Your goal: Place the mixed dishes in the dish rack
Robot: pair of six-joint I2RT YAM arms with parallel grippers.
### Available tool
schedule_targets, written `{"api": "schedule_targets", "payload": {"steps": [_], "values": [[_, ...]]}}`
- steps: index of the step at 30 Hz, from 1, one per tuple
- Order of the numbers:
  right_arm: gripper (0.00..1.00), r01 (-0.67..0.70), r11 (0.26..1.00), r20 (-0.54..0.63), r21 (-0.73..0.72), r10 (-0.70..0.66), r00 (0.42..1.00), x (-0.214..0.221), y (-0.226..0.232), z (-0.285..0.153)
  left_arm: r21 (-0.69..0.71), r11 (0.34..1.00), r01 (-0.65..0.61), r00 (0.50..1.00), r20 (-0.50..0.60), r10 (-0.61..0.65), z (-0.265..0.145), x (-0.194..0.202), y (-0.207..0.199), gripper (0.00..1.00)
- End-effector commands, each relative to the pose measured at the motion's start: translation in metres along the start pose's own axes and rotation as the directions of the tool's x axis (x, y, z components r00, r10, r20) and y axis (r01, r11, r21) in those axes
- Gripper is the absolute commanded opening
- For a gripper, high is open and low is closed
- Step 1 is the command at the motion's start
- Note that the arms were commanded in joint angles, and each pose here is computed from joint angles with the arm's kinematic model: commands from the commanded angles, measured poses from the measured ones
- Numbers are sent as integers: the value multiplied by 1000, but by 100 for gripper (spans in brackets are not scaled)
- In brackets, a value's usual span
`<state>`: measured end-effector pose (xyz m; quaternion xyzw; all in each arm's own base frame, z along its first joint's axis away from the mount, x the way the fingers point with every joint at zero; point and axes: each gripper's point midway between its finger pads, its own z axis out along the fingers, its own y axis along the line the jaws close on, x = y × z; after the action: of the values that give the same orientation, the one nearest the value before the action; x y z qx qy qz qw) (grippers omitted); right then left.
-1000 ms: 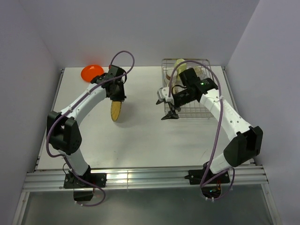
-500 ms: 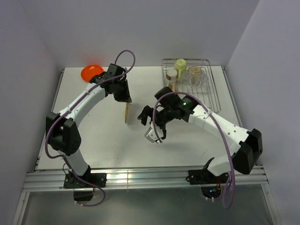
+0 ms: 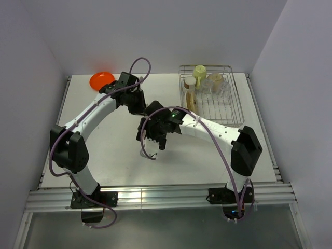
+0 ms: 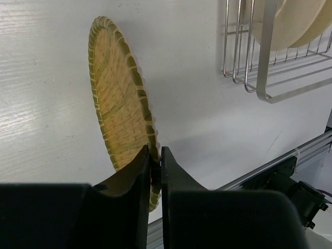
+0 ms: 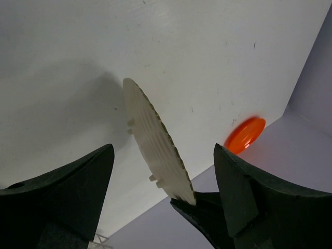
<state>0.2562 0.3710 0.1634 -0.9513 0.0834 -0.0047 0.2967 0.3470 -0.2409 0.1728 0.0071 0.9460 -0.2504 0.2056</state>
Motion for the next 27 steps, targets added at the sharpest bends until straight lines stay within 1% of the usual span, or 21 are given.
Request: {"api": "schedule_targets", "payload": {"steps": [1, 3, 4, 7, 13, 14, 16, 17, 19, 20, 22, 23, 26, 27], "values": [[84, 167, 986, -92, 4, -166, 982, 15, -28, -11, -32, 999, 2, 995, -96, -5, -2, 30, 2, 0], [84, 173, 983, -101, -55, -178, 979, 20, -20, -4, -68, 998, -12, 995, -99, 5, 1, 32, 6, 0], [83, 177, 982, -109, -66, -184, 977, 23, -21, -5, -81, 996, -22, 993, -118, 12, 2, 37, 6, 0], [81, 180, 975, -114, -130, -195, 974, 28, -12, 2, -107, 993, -47, 991, -127, 33, 5, 39, 4, 0], [71, 191, 952, -143, -240, -229, 963, 39, 9, 20, -148, 986, -82, 989, -134, 63, 2, 40, 1, 0], [65, 190, 949, -149, -252, -232, 961, 41, 11, 22, -155, 984, -89, 989, -128, 70, 1, 38, 0, 0], [58, 188, 942, -157, -278, -238, 958, 42, 17, 27, -161, 982, -96, 988, -139, 73, 1, 41, -1, 0], [51, 186, 940, -158, -287, -238, 958, 42, 19, 30, -161, 982, -99, 988, -137, 77, 0, 40, -3, 0], [43, 180, 935, -171, -305, -240, 956, 42, 23, 34, -164, 981, -103, 987, -139, 80, 0, 42, -4, 0], [36, 175, 934, -177, -311, -238, 955, 42, 26, 36, -165, 981, -103, 987, -139, 80, 0, 41, -4, 0], [27, 172, 934, -195, -315, -241, 951, 43, 28, 38, -173, 979, -105, 987, -140, 81, 0, 42, -3, 0], [20, 166, 933, -202, -319, -238, 950, 43, 29, 39, -172, 979, -105, 987, -139, 81, 0, 42, -3, 0], [10, 148, 940, -216, -307, -221, 951, 44, 28, 38, -178, 978, -106, 988, -129, 84, -2, 39, -4, 1], [9, 146, 943, -219, -298, -216, 952, 44, 27, 38, -178, 978, -106, 989, -125, 85, -3, 37, -4, 1]]}}
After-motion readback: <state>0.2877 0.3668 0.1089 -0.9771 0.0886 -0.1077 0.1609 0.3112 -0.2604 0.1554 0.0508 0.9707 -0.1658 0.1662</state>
